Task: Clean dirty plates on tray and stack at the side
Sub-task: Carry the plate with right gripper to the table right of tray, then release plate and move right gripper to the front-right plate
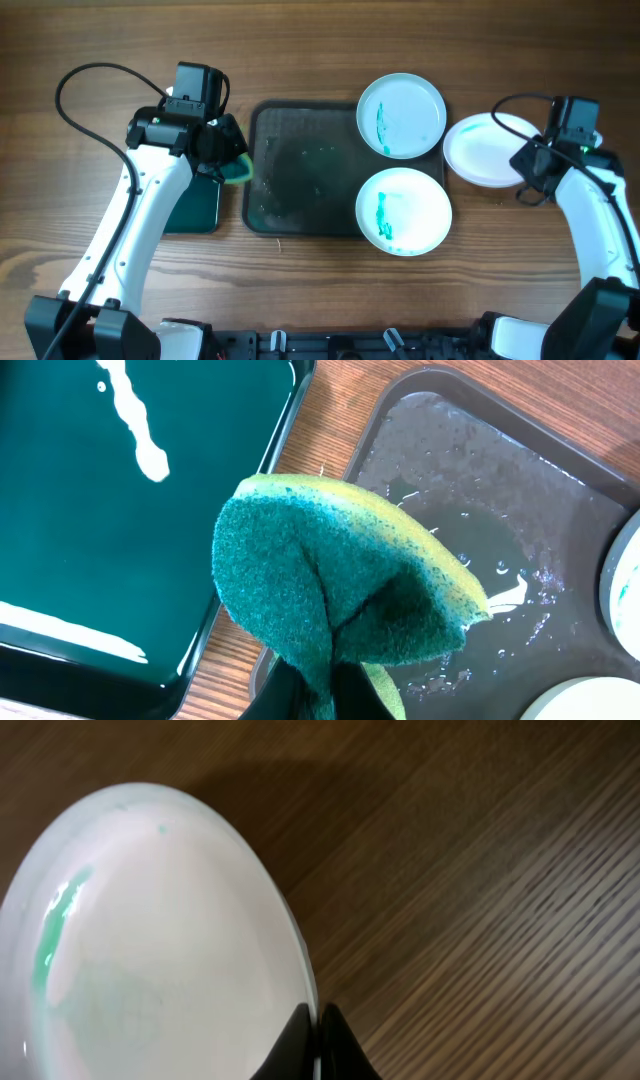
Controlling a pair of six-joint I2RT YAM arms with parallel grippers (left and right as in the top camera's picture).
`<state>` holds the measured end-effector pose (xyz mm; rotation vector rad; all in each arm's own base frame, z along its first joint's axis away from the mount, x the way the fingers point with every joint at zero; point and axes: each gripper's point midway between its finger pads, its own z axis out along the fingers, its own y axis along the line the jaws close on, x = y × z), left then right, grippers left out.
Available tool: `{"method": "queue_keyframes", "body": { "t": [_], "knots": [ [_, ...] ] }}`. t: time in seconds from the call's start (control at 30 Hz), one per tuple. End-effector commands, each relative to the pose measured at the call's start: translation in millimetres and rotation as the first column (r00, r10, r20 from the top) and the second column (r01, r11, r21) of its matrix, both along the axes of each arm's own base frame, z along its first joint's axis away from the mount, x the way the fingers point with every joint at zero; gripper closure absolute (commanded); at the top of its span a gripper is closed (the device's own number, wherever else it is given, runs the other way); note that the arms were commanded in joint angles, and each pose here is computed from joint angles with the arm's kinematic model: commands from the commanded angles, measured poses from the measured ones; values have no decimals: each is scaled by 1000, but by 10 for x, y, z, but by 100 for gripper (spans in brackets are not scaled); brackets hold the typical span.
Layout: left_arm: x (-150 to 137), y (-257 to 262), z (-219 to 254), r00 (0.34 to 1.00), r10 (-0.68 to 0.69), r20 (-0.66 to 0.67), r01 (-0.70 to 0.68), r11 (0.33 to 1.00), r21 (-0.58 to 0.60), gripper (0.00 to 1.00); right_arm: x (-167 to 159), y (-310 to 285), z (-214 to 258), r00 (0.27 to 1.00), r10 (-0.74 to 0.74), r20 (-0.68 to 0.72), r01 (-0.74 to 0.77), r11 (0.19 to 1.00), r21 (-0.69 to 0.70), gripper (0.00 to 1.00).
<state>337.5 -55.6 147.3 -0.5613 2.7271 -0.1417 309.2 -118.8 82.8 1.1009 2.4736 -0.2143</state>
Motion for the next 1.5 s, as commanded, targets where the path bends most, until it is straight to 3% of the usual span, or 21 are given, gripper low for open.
{"method": "queue_keyframes", "body": {
  "t": [0.0, 0.13, 0.17, 0.27, 0.33, 0.43, 0.57, 0.63, 0.77, 0.9, 1.03, 1.13, 1.23, 1.33, 1.47],
  "knots": [
    [12, 4, 7, 1000, -5, 4, 5, 1000, -3, 96, -77, -171, -254, 998, -63, -14, 62, 998, -20, 96],
    [27, 1, 13, 1000, -5, 11, 5, 1000, -4, 96, 95, -231, -411, 999, -42, 11, 42, 998, -37, 95],
    [27, 1, 13, 1000, -5, 11, 5, 1000, -4, 96, 115, -224, -433, 999, -34, 11, 34, 999, -32, 70],
    [24, 2, 12, 1000, -5, 9, 5, 1000, -4, 96, 70, -55, -319, 999, 44, -17, -43, 998, 41, 59],
    [25, 2, 12, 1000, -5, 10, 5, 1000, -4, 96, 77, 120, -125, 995, 101, 3, -101, 987, 124, 55],
    [26, 1, 12, 1000, -5, 10, 5, 1000, -4, 96, 26, 803, 226, 938, 329, 110, -346, 862, 371, 54],
    [25, 1, 11, 1000, -5, 9, 5, 1000, -4, 96, -445, 1341, 14, 805, 594, -5, -524, 715, 463, 53],
    [22, 2, 9, 1000, -5, 8, 5, 1000, -4, 96, -609, 1440, -235, 784, 618, -66, -520, 711, 473, 49],
    [-1, 7, 1, 1000, -5, -2, 5, 1000, -2, 96, -738, 1499, -514, 767, 635, -94, -509, 690, 515, 51],
    [-1, 6, 1, 1000, -5, -2, 5, 1000, -2, 96, -736, 1597, -585, 748, 659, -69, -526, 654, 543, 70],
    [-7, 8, 0, 1000, -5, -4, 5, 1000, -1, 96, -757, 1603, -630, 735, 673, -89, -531, 652, 542, 75],
    [-11, 9, -3, 1000, -6, -6, 6, 1000, -1, 96, -796, 1605, -639, 734, 671, -104, -518, 652, 553, 96],
    [-14, 9, -4, 1000, -6, -7, 6, 1000, -1, 96, -823, 1615, -631, 748, 654, -114, -491, 661, 567, 96],
    [-23, 11, -8, 1000, -5, -12, 5, 1000, 0, 96, -809, 1814, -492, 731, 682, -37, -528, 599, 602, 96],
    [-22, 10, -8, 1000, -5, -11, 5, 1000, -1, 96, -517, 2242, -220, 718, 696, 16, -608, 617, 500, 96]
  ]
}}
